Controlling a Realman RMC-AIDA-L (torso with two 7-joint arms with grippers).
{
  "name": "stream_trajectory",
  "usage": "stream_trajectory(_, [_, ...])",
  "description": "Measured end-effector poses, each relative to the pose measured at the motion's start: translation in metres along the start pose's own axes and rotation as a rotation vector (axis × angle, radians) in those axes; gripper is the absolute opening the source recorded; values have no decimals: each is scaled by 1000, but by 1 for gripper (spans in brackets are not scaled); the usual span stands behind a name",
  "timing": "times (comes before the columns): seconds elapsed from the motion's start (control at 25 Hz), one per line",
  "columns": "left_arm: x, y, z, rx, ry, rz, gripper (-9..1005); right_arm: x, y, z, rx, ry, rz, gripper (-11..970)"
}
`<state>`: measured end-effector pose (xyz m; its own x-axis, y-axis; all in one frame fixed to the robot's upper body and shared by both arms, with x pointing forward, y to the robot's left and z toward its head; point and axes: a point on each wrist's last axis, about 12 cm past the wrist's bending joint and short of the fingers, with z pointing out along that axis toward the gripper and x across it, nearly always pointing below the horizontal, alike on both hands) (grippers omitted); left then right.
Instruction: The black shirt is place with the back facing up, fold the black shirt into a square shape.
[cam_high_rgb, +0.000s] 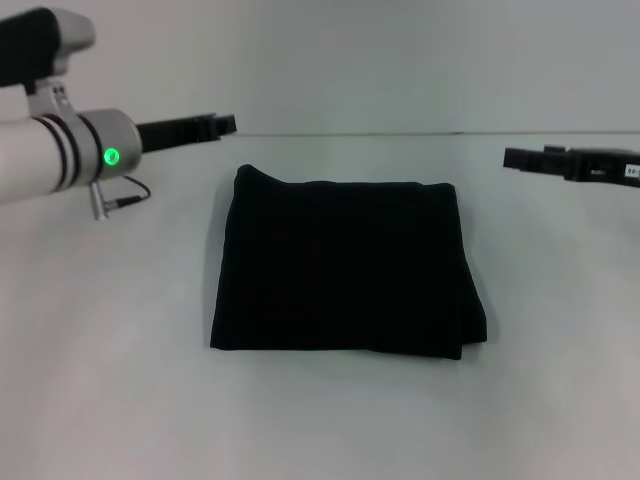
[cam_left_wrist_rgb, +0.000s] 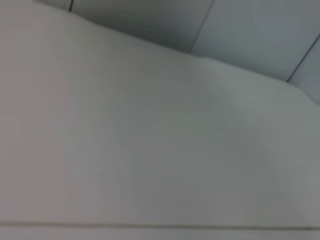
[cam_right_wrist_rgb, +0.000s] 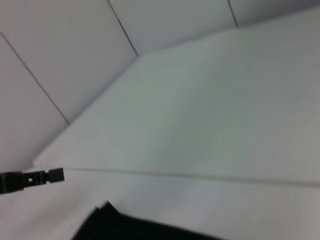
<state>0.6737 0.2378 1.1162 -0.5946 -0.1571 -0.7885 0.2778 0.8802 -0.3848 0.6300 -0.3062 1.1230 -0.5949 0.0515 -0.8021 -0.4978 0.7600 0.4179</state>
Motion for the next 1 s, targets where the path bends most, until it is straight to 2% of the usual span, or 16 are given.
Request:
stream_trajectory(0.2, [-13, -11, -33, 212, 8, 84, 288, -1, 10, -6, -97, -115, -85, 883])
stream_trajectory(0.4, [-11, -21, -63, 427, 22, 204, 523, 2, 24, -15, -231, -169, -216, 882])
stream_trajectory(0.52, [-9, -22, -76, 524, 13, 303, 732, 3, 31, -18, -295, -148, -297, 882])
stream_trajectory(0.72, [4, -20, -70, 517, 38, 457, 936, -4, 38, -8, -299, -64, -404, 883])
stream_trajectory(0.88, [12, -26, -56, 490, 78, 571, 941, -13, 45, 8, -277, 13, -461, 884])
stream_trajectory(1.0, [14, -28, -50, 460, 109, 619, 944, -18, 51, 25, -254, 90, -502, 884])
